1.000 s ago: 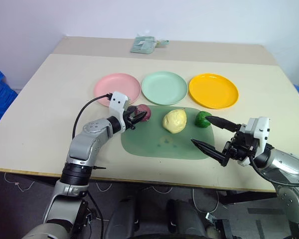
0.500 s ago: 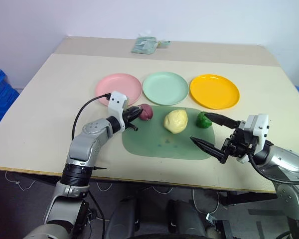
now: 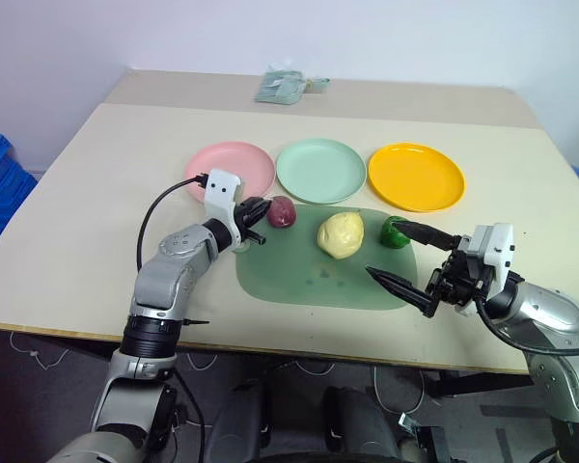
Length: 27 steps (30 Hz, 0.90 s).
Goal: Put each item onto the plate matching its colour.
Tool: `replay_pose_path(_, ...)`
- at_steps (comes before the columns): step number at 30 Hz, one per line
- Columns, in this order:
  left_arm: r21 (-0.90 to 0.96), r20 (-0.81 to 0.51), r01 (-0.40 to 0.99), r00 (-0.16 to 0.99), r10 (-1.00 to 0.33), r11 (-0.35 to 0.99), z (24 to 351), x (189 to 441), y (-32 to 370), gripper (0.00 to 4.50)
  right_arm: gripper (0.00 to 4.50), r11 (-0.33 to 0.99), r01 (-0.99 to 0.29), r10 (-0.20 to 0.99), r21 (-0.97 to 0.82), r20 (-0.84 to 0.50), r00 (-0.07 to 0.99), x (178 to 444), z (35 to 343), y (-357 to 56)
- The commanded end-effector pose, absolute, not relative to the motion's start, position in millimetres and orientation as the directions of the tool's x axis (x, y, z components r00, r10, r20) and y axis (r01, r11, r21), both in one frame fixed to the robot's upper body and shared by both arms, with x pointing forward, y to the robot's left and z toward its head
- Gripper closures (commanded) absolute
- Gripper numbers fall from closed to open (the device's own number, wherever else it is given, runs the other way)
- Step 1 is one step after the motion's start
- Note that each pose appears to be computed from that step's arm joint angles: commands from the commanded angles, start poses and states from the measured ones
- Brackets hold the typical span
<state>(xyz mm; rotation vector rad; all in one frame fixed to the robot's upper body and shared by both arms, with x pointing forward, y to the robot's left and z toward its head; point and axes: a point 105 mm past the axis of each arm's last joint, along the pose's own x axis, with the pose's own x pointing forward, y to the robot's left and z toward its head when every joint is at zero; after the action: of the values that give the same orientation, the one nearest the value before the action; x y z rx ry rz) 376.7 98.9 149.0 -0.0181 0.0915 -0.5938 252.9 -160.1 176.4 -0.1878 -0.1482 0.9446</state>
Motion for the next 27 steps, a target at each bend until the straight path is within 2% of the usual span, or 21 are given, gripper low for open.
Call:
replay_pose_path(1, -0.010, -0.017, 0.566, 0.824, -0.566, 0.825, 169.0, 375.6, 95.9, 3.73, 0.00, 0.567, -0.784, 0.820, -0.254, 0.076, 0.568, 252.9, 185.9, -158.8)
replay_pose_path(8, -0.004, -0.059, 0.602, 0.797, -0.601, 0.799, 153.9, 361.6, 94.5, 3.73, 0.00, 0.564, -0.787, 0.821, -0.248, 0.068, 0.567, 251.7, 185.7, -160.1)
replay_pose_path(11, -0.023, -0.069, 0.613, 0.787, -0.612, 0.790, 151.1, 356.3, 94.0, 2.90, 0.00, 0.558, -0.793, 0.825, -0.243, 0.060, 0.562, 251.2, 185.9, -160.2)
replay_pose_path(16, -0.030, -0.067, 0.582, 0.810, -0.582, 0.813, 150.1, 354.3, 96.1, 0.41, 0.00, 0.546, -0.803, 0.833, -0.240, 0.047, 0.552, 251.6, 187.3, -161.2)
replay_pose_path(17, -0.039, -0.067, 0.582, 0.810, -0.583, 0.812, 149.8, 353.7, 95.4, 0.03, 0.00, 0.544, -0.804, 0.833, -0.240, 0.045, 0.551, 252.1, 187.7, -161.5)
replay_pose_path(21, -0.071, -0.077, 0.601, 0.792, -0.605, 0.796, 148.2, 350.4, 91.0, 0.03, 0.00, 0.537, -0.809, 0.838, -0.240, 0.040, 0.544, 252.8, 189.3, -160.1)
replay_pose_path(27, -0.095, -0.085, 0.566, 0.815, -0.573, 0.819, 144.7, 360.6, 90.3, 0.03, 0.00, 0.536, -0.808, 0.838, -0.244, 0.036, 0.545, 252.7, 191.2, -159.9)
